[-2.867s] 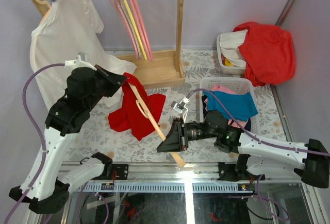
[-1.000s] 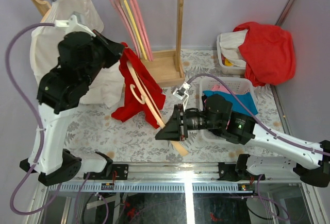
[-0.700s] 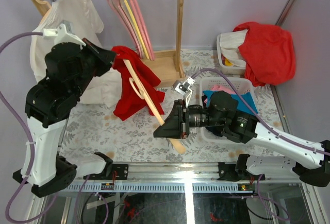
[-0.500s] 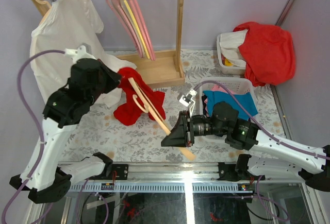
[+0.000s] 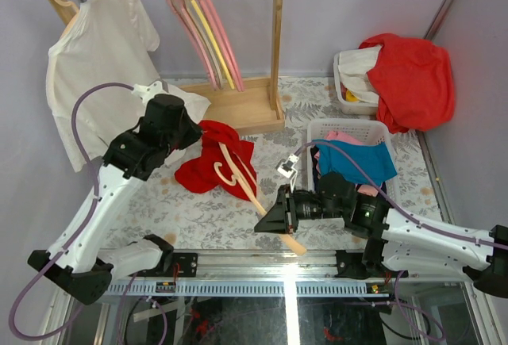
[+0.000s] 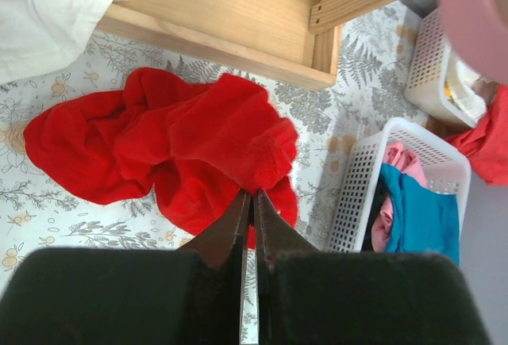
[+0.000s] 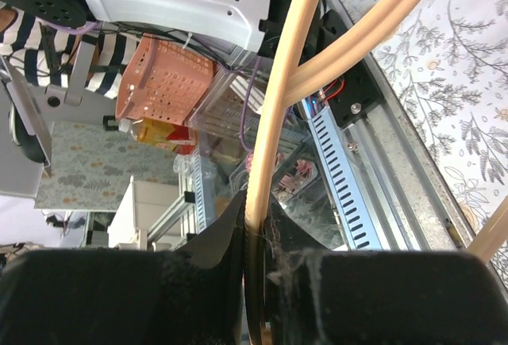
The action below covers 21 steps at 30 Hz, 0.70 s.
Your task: Place the t-shirt on the hanger
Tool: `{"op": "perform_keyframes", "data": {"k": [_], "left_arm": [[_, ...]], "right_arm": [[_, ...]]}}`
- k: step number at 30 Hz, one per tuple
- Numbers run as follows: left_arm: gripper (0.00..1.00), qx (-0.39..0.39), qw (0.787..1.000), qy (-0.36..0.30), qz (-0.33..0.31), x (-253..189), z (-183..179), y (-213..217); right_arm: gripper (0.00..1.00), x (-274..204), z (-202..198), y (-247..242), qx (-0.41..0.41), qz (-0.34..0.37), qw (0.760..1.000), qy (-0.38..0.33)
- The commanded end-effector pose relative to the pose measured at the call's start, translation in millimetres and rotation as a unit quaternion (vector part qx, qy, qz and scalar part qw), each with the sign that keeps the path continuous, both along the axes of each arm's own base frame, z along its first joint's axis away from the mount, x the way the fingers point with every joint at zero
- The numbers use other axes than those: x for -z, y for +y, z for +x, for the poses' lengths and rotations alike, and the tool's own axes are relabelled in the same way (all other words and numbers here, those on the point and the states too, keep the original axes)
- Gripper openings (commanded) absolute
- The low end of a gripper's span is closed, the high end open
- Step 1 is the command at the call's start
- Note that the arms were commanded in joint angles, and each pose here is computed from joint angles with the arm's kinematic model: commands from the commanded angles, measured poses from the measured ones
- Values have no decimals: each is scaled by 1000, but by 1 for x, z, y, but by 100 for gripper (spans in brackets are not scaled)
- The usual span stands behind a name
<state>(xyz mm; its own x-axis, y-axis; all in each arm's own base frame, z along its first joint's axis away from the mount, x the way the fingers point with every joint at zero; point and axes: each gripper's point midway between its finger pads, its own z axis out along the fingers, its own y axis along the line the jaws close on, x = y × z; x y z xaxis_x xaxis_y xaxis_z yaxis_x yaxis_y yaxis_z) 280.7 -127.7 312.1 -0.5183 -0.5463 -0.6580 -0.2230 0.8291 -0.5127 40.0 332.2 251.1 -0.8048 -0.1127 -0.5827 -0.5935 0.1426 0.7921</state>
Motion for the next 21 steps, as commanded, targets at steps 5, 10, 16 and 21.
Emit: {"op": "perform_keyframes", "data": {"k": [5, 10, 16, 21], "left_arm": [[0, 6, 1000, -15, -13, 15, 21, -17], [0, 7, 999, -32, -23, 16, 24, -20], [1, -10, 999, -38, 3, 16, 25, -9], [2, -49, 997, -37, 51, 12, 24, 16]], "right_arm": [[0, -32, 17, -17, 62, 20, 997, -51], [0, -42, 12, -6, 39, 40, 997, -56], [0, -52, 6, 14, 15, 69, 996, -55], [0, -65, 3, 34, 5, 87, 995, -55]]}}
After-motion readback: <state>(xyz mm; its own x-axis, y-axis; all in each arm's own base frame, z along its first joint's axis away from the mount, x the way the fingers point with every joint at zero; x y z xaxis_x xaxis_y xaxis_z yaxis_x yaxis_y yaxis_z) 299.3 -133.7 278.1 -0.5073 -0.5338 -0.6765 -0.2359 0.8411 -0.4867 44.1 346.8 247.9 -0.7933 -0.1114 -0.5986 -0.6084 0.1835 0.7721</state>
